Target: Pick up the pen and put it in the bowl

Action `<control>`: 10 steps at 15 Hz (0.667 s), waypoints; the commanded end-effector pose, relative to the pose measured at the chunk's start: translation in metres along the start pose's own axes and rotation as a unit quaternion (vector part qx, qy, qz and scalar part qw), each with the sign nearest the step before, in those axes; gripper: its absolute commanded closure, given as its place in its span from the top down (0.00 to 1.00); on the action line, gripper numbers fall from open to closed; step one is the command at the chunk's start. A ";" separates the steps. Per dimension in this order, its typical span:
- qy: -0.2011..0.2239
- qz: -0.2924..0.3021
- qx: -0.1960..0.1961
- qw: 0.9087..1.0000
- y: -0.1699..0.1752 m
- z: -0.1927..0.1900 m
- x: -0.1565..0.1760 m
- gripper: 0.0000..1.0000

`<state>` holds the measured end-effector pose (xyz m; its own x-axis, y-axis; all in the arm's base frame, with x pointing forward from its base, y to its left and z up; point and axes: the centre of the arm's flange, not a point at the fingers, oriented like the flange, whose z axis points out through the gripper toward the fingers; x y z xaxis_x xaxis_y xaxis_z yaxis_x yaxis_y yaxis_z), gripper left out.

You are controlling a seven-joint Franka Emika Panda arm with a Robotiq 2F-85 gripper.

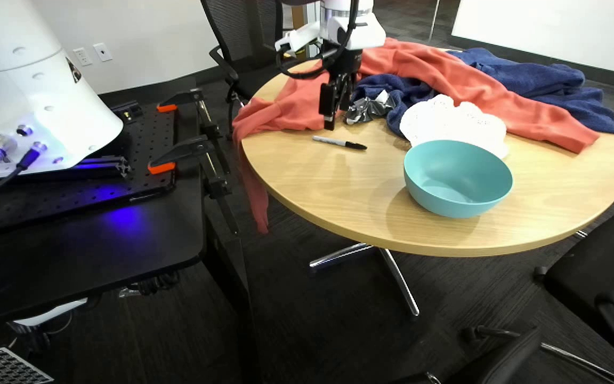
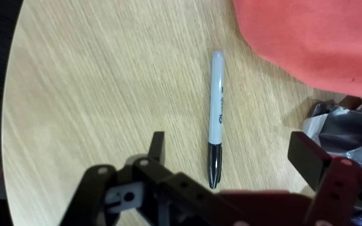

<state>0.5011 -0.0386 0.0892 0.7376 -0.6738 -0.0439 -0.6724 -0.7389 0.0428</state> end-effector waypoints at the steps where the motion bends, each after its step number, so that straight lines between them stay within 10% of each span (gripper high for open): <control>1: 0.011 -0.011 0.008 1.000 -0.002 0.014 0.011 1.00; 10: 0.017 -0.004 0.010 1.000 0.002 0.039 0.024 1.00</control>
<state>0.5091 -0.0484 0.0568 0.7411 -0.6707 -0.0311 -0.6697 -0.7417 0.0372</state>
